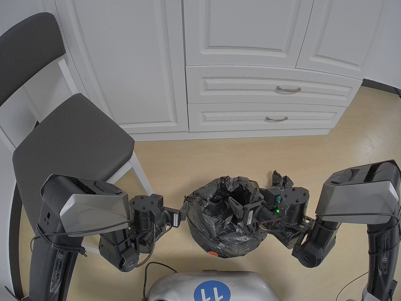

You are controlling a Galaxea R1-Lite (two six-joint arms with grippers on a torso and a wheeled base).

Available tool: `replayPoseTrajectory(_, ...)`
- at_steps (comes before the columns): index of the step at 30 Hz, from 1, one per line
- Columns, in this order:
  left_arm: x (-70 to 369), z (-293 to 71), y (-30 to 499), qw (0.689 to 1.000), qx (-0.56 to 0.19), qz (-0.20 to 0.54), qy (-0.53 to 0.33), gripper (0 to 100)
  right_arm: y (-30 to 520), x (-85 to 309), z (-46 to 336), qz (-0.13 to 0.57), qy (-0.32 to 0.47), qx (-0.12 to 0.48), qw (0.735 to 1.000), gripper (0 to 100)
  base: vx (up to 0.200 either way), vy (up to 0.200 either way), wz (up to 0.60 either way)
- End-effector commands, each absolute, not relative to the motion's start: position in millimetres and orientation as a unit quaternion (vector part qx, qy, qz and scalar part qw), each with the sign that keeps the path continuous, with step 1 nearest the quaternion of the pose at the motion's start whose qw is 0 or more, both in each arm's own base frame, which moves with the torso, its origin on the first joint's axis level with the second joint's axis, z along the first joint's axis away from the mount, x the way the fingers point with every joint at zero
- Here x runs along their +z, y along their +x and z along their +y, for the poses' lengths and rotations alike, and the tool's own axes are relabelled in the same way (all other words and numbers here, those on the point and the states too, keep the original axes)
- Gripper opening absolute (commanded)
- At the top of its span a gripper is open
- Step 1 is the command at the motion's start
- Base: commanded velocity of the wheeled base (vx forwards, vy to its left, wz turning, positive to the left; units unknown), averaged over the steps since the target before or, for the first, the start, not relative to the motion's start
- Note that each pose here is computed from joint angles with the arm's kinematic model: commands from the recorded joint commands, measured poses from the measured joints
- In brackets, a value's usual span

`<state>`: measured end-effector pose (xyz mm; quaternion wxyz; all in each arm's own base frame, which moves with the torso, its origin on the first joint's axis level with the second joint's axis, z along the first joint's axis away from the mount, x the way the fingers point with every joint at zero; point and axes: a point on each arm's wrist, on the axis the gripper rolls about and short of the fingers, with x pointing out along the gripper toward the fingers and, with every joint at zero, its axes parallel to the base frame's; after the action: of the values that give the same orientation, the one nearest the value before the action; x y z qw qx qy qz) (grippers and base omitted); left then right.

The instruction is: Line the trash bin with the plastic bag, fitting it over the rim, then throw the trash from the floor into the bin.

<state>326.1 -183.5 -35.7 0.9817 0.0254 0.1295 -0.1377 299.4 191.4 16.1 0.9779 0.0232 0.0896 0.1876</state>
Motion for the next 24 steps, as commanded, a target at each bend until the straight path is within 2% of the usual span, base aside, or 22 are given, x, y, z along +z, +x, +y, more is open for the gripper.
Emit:
replayPoseTrajectory(1,-39,-170,324,0.973,-0.17,0.157,-0.011,100,298,16,195,0.086,0.037,0.193,0.977,100,0.0,0.0,0.0)
replayPoseTrajectory(13,-71,-174,321,0.966,-0.178,0.19,-0.001,100,298,17,195,0.085,0.041,0.194,0.976,100,0.0,0.0,0.0)
replayPoseTrajectory(24,-87,-183,352,0.967,-0.172,0.187,-0.005,100,298,22,195,0.079,0.043,0.194,0.977,100,0.0,0.0,0.0)
